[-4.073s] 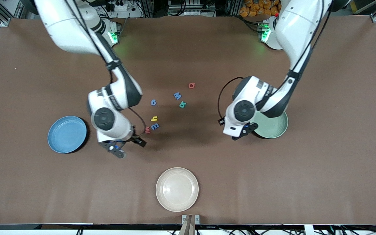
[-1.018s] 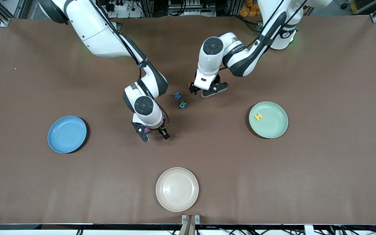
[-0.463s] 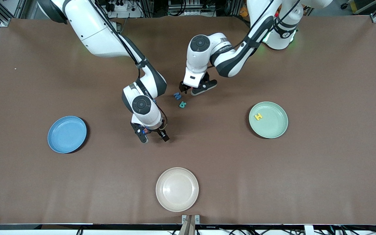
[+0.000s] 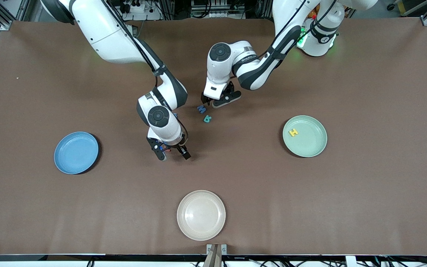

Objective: Sort upper and lower case letters into plates
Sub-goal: 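Move the left gripper to the pink q while the right gripper lowers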

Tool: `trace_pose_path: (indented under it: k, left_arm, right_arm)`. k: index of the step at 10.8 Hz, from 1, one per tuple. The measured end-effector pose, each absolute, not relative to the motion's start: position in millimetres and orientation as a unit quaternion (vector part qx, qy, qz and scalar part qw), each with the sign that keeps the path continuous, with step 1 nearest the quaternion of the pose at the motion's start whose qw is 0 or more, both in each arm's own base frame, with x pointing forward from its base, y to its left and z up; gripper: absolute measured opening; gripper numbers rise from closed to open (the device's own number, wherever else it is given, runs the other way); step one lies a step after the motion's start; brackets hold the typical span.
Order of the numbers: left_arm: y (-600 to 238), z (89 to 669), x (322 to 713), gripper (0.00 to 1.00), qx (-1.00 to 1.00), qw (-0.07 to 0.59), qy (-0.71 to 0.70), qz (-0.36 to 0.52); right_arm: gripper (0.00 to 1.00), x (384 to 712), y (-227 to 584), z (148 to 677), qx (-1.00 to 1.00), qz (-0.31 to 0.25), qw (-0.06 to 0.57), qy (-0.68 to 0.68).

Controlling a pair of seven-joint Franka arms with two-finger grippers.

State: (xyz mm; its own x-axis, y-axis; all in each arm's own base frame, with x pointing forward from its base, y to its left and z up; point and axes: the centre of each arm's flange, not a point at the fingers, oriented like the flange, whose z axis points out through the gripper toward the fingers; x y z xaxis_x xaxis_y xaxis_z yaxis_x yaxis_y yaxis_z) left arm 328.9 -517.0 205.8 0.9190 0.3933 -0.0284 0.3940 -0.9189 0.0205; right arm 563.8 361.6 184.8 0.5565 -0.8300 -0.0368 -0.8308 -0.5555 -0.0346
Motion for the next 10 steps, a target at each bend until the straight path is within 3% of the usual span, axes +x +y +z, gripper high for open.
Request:
trace_pose_path:
  k: [3,7,10]
  left_arm:
    - [-524,200,311,1.00,0.982,0.008,0.187,-0.011]
    - [-520,182,298,1.00,0.980,0.010,0.199,-0.022]
    - [-511,171,292,1.00,0.978,0.019,0.205,-0.026]
  right_arm:
    - [1.00,568,352,197,-0.882,0.004,0.019,0.470]
    - [1.00,600,289,194,-0.870,-0.006,0.009,0.493]
    - [1.00,597,287,190,-0.854,-0.002,0.006,0.521]
